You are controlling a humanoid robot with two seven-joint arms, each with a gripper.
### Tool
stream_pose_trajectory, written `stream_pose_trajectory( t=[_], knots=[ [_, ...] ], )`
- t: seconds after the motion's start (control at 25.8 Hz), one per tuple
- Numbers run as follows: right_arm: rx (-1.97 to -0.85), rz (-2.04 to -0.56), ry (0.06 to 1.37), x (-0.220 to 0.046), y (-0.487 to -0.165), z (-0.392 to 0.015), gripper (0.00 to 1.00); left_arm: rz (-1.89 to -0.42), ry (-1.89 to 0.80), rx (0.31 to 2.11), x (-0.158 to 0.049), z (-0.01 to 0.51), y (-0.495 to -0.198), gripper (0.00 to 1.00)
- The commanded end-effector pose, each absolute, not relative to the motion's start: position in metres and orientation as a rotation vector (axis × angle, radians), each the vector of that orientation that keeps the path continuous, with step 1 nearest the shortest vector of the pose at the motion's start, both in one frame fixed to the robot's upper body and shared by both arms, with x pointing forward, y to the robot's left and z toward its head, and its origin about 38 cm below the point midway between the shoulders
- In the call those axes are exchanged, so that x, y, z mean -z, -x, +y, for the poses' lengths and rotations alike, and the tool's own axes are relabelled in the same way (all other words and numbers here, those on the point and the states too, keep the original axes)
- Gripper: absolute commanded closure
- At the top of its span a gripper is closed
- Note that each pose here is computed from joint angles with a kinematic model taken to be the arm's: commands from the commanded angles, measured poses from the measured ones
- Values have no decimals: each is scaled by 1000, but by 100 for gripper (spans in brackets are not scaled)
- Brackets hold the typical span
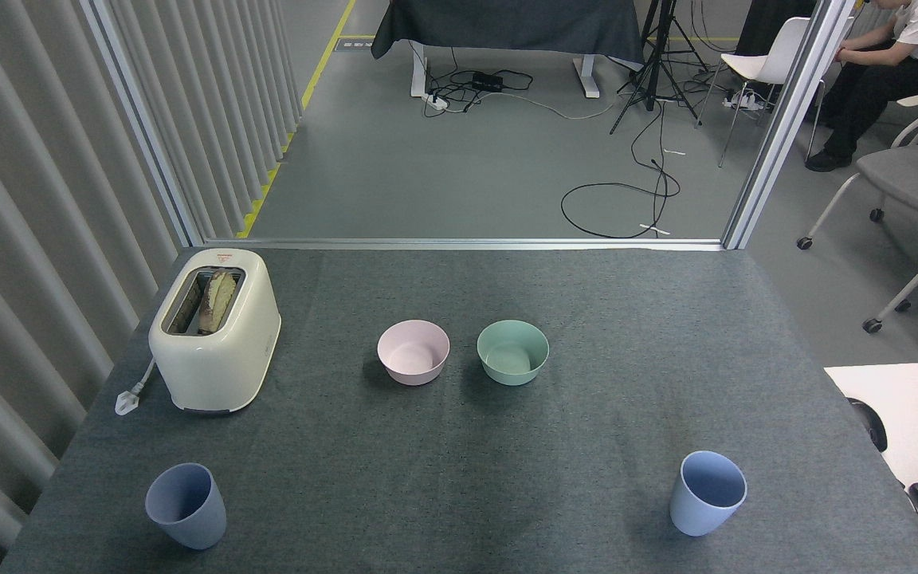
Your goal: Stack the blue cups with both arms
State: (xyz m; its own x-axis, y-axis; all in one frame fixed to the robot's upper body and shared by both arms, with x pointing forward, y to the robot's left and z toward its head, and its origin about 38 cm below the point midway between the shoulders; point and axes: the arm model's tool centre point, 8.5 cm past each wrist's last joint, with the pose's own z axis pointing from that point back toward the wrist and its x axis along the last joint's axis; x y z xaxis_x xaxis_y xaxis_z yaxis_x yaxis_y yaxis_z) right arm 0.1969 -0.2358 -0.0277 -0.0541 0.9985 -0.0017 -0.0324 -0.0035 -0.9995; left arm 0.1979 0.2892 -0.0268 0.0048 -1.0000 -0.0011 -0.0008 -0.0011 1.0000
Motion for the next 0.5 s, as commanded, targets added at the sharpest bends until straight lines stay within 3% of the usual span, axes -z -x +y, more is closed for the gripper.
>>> stream_pose_trajectory(
  t=[0.0,0.46],
  knots=[
    [-1268,-1220,1158,28,-197,-236,0,-1206,-1212,1205,27,289,-198,0],
    [-1273,-1230,1147,29,-197,-231,0,-1227,-1196,1142,25,288,-201,0]
  ],
)
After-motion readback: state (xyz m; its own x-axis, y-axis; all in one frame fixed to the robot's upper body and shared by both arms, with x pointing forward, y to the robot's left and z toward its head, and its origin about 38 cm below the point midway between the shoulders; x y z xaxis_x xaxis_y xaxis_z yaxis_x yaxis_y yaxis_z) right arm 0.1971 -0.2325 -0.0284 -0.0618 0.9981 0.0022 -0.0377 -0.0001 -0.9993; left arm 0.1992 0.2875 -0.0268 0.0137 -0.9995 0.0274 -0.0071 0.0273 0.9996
